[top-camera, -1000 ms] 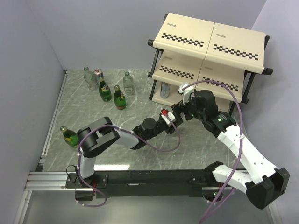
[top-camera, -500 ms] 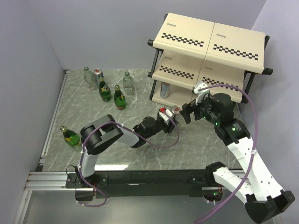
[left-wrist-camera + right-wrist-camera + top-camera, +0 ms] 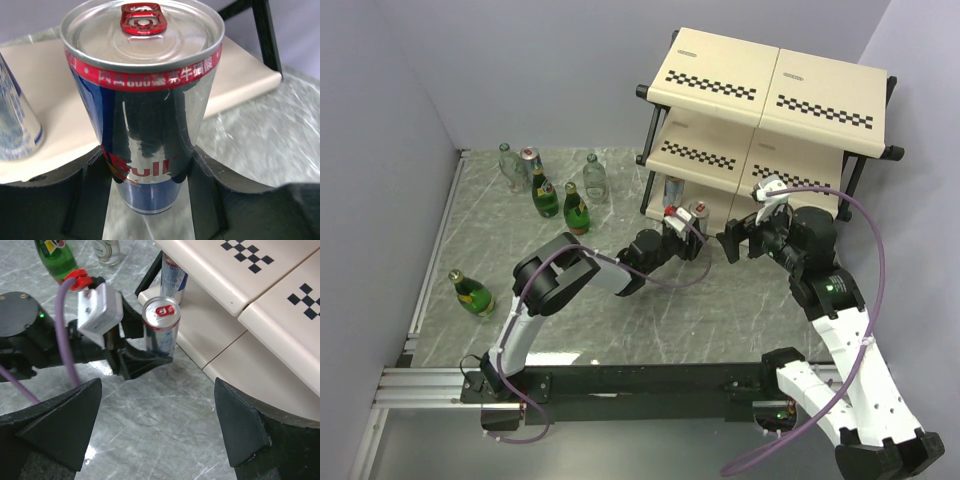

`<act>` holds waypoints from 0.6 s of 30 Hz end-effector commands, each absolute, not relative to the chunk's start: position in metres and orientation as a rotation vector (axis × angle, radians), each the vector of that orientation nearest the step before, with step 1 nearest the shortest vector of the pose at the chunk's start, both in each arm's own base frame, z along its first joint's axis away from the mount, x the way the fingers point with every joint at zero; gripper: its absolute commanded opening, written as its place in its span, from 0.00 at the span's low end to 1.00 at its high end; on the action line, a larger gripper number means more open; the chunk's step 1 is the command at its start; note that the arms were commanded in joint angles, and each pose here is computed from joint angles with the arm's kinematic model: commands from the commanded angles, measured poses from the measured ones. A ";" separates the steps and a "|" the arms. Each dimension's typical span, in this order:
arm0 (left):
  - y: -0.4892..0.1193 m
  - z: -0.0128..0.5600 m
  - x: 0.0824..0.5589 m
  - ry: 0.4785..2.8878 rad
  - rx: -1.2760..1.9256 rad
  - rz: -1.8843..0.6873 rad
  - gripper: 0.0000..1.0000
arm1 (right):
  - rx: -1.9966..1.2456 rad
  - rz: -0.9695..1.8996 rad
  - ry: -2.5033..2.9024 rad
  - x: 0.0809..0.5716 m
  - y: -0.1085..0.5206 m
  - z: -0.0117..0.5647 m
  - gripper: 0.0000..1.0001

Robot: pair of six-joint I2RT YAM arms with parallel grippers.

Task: Place and organize the beverage onto the shelf
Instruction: Place the drink on the shelf.

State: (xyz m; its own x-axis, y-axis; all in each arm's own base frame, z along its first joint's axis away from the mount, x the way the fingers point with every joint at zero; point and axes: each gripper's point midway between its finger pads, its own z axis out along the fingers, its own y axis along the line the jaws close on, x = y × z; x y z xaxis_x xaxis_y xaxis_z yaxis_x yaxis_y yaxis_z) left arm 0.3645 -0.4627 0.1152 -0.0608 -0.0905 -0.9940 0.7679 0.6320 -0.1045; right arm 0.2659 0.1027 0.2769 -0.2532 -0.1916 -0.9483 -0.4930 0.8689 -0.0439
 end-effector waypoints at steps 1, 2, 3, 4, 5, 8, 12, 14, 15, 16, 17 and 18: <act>-0.477 0.175 0.379 1.311 0.510 -0.841 0.00 | -0.485 0.322 1.769 0.265 0.101 0.294 0.99; -0.477 0.173 0.383 1.314 0.505 -0.835 0.00 | -0.481 0.318 1.767 0.265 0.100 0.294 0.99; -0.478 0.176 0.385 1.308 0.500 -0.835 0.00 | -0.477 0.319 1.762 0.265 0.100 0.296 1.00; -0.478 0.171 0.388 1.315 0.500 -0.832 0.00 | -0.474 0.318 1.759 0.264 0.099 0.297 1.00; -0.478 0.170 0.391 1.317 0.495 -0.829 0.00 | -0.469 0.316 1.756 0.264 0.099 0.298 1.00; -0.479 0.165 0.399 1.334 0.469 -0.857 0.00 | -0.462 0.315 1.753 0.264 0.097 0.300 1.00; -0.484 0.169 0.406 1.334 0.451 -0.866 0.00 | -0.459 0.318 1.743 0.262 0.097 0.302 1.00; -0.486 0.165 0.409 1.351 0.441 -0.867 0.00 | -0.461 0.321 1.741 0.261 0.097 0.303 1.00; -0.488 0.170 0.411 1.342 0.431 -0.873 0.00 | -0.462 0.324 1.739 0.260 0.098 0.303 1.00; -0.489 0.167 0.413 1.349 0.421 -0.875 0.00 | -0.463 0.326 1.739 0.260 0.098 0.304 1.00; -0.490 0.168 0.414 1.350 0.416 -0.876 0.00 | -0.465 0.326 1.740 0.260 0.098 0.303 1.00; -0.491 0.170 0.417 1.349 0.411 -0.877 0.00 | -0.465 0.326 1.737 0.260 0.098 0.304 1.00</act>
State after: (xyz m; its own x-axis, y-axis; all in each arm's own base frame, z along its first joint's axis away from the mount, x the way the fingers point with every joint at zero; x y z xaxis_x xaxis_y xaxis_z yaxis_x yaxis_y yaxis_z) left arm 0.4069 -0.4801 0.1035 -0.1154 -0.1444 -0.9828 0.7305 0.6581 -0.1824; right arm 0.2591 0.0973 0.2891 -0.2224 -0.1534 -0.9628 -0.4760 0.8789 -0.0301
